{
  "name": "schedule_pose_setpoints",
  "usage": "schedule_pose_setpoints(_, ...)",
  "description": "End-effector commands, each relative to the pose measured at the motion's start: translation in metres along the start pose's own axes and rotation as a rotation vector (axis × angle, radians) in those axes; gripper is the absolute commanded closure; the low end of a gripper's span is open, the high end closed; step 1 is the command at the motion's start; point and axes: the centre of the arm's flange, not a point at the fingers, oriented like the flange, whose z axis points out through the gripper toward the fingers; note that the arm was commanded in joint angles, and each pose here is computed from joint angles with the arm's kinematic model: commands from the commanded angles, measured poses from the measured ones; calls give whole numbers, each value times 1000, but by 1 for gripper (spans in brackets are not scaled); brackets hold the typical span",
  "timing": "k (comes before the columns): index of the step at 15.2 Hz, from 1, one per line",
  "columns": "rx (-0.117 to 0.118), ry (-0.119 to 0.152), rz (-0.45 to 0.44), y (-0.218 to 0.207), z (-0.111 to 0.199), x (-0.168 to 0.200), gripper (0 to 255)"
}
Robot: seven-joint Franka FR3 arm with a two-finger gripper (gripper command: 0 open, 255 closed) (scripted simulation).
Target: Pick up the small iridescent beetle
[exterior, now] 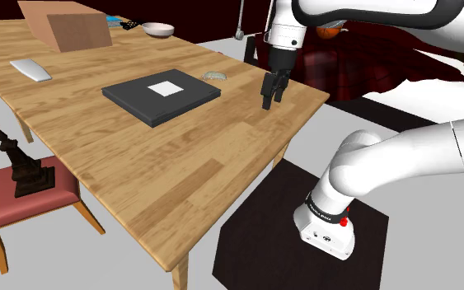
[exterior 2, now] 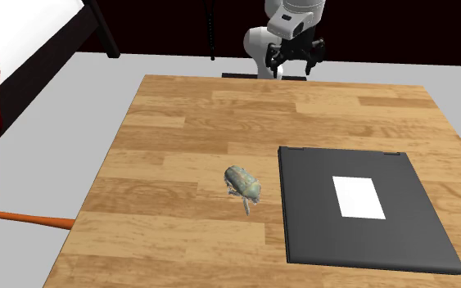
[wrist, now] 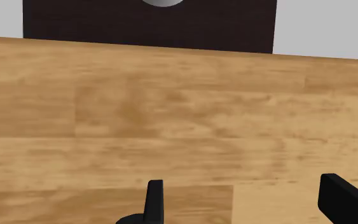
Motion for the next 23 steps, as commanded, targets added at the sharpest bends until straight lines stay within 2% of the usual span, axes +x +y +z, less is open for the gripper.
schedule_pose_setpoints(1,0,0,0,0,0,0,0)
schedule_pose_setpoints(12,-34,33,-165,77,-9,114,0)
schedule_pose_setpoints(23,-67,66,-330,133,-24,239,0)
